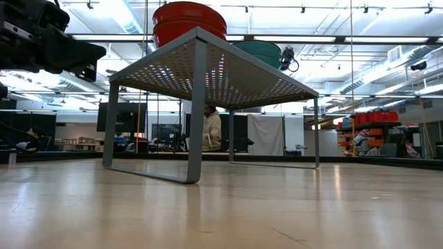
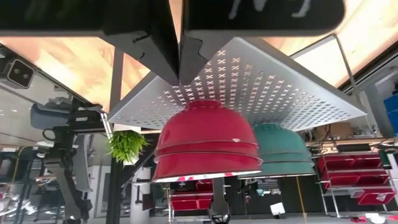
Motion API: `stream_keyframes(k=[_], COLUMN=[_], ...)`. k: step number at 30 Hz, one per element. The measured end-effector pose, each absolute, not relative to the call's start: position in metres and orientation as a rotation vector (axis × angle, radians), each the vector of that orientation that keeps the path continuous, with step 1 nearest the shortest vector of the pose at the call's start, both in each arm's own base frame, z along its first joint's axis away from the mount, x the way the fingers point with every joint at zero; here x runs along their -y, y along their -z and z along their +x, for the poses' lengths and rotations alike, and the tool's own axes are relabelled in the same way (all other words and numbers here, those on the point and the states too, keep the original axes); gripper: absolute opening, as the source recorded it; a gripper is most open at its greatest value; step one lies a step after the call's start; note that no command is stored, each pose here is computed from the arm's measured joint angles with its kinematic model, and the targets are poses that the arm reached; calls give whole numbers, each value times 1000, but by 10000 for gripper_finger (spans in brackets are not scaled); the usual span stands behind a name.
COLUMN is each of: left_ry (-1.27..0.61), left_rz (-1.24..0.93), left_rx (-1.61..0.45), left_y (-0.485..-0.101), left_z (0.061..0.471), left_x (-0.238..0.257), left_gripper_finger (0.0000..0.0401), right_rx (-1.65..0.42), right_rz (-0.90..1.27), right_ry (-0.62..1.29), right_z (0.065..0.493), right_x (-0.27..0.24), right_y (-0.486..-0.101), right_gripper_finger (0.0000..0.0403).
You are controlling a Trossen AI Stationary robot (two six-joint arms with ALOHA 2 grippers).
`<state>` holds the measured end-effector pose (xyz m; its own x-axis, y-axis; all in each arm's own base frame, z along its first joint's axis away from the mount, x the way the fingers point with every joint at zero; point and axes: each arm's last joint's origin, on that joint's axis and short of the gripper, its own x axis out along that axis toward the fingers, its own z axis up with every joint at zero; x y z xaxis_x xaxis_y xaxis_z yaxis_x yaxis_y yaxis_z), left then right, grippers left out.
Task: Pick & Place Mini bowls
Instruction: Return to Home Position
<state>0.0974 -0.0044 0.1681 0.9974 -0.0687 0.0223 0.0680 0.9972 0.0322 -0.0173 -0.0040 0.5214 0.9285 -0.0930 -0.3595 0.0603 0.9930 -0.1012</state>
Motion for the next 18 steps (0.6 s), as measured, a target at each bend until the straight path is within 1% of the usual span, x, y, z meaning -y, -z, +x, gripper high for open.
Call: stream_keyframes(k=[5, 18], left_ry=[65, 48], left_rz=[31, 43], left_rx=[44, 60], left_y=[-170, -171], left_z=[97, 97], left_x=[4, 4], left_gripper_finger=[28, 23], right_rx=[-372, -373], right_rz=[-89, -89], right_ry=[79, 78], right_z=[-17, -17], right_x=[4, 4], right_y=[-521, -521], right_gripper_finger=[27, 27])
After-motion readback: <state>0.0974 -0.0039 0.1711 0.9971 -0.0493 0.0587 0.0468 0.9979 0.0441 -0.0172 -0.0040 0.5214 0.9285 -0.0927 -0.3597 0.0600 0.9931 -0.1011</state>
